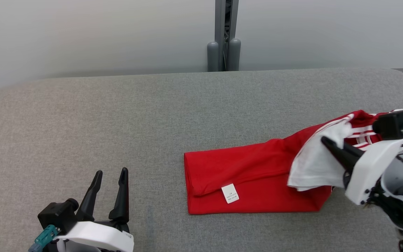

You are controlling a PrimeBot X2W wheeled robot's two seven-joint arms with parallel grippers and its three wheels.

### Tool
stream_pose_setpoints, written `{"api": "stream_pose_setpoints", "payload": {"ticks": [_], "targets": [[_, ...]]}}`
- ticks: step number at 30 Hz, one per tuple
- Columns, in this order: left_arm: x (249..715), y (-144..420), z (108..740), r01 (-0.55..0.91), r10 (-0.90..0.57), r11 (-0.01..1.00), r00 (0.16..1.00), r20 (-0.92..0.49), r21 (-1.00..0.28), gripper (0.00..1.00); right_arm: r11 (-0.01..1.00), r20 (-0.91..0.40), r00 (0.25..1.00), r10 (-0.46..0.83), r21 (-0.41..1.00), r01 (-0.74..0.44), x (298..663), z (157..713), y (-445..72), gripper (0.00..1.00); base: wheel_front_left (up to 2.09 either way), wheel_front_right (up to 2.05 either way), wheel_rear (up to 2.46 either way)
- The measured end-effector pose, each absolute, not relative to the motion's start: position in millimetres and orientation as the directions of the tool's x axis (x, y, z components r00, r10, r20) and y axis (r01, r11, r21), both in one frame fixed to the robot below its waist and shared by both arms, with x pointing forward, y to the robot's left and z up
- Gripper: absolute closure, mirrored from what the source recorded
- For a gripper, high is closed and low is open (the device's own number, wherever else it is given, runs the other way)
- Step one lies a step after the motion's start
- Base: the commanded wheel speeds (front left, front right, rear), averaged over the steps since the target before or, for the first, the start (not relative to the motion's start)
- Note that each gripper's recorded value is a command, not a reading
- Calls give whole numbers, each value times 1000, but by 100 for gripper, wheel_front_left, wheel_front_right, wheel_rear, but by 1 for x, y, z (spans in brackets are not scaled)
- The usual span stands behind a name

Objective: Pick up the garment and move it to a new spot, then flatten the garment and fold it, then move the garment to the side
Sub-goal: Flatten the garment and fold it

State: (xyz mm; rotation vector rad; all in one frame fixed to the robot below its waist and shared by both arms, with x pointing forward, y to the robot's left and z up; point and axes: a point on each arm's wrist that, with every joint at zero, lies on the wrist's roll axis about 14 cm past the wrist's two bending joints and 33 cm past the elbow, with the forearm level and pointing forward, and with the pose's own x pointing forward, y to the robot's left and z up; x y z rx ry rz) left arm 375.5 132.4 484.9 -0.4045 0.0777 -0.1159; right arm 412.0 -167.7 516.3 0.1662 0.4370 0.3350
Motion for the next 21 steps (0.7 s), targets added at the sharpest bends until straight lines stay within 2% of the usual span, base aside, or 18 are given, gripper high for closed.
{"api": "stream_pose_setpoints", "payload": {"ticks": [6,12,21], "targets": [[373,133,488,96,-124,909,991,-42,-407,0,886,-367,808,462,240,-397,407,527,-116,100,0,0,0],[370,133,488,88,-115,901,993,-38,-425,0,817,-371,728,576,256,-516,406,528,-53,100,0,0,0],[366,134,485,73,-100,891,994,-37,-449,0,772,-477,615,628,281,-570,409,488,4,100,0,0,0]]}}
